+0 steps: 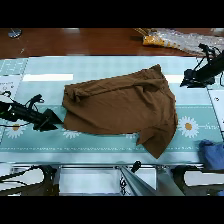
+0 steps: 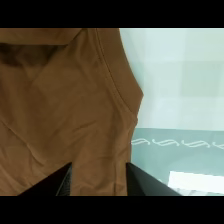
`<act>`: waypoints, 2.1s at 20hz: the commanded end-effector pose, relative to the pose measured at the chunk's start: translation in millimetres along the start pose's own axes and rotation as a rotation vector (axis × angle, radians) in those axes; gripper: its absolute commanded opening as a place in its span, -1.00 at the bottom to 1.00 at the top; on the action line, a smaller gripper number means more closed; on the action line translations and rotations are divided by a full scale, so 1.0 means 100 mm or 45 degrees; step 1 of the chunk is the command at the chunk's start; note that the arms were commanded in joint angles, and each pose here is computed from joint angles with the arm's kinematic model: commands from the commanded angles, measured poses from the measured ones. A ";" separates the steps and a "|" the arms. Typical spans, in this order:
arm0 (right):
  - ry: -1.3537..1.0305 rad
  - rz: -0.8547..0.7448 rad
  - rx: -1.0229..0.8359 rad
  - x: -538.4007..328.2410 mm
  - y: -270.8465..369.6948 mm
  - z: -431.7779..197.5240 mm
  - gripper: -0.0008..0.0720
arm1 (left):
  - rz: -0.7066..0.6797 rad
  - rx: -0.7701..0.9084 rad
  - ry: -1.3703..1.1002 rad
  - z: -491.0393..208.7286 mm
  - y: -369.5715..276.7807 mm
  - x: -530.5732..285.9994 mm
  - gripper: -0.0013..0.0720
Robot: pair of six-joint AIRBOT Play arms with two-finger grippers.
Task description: Fold the shirts.
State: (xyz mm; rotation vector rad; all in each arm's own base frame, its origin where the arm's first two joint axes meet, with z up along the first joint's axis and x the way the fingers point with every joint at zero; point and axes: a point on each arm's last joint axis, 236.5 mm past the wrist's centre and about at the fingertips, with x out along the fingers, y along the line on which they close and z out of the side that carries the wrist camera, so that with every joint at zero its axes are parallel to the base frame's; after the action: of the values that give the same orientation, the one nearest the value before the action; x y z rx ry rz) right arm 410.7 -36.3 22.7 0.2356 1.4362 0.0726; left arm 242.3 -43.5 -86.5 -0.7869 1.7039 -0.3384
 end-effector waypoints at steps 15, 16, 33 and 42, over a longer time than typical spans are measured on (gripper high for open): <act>0.058 -0.019 0.009 -0.03 -0.12 -0.14 0.21 | 0.005 0.159 -0.106 0.22 -0.43 0.44 -0.93; 0.073 -0.062 0.031 -0.07 -0.28 -0.21 0.21 | 0.000 0.154 -0.103 0.21 -0.42 0.43 -0.93; 0.067 0.380 0.507 0.86 -0.27 -1.68 0.44 | -0.027 0.177 -0.075 0.16 -0.39 0.37 -0.92; 0.039 0.323 0.437 1.09 -0.14 -1.67 0.42 | -0.028 0.176 -0.076 0.16 -0.40 0.37 -0.92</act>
State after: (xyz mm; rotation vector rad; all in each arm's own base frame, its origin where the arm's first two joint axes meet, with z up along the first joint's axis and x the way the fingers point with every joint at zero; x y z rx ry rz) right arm 254.4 -19.4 -96.6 0.7446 1.4515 0.0320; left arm 265.6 -94.4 -95.3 -0.7059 1.6003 -0.4404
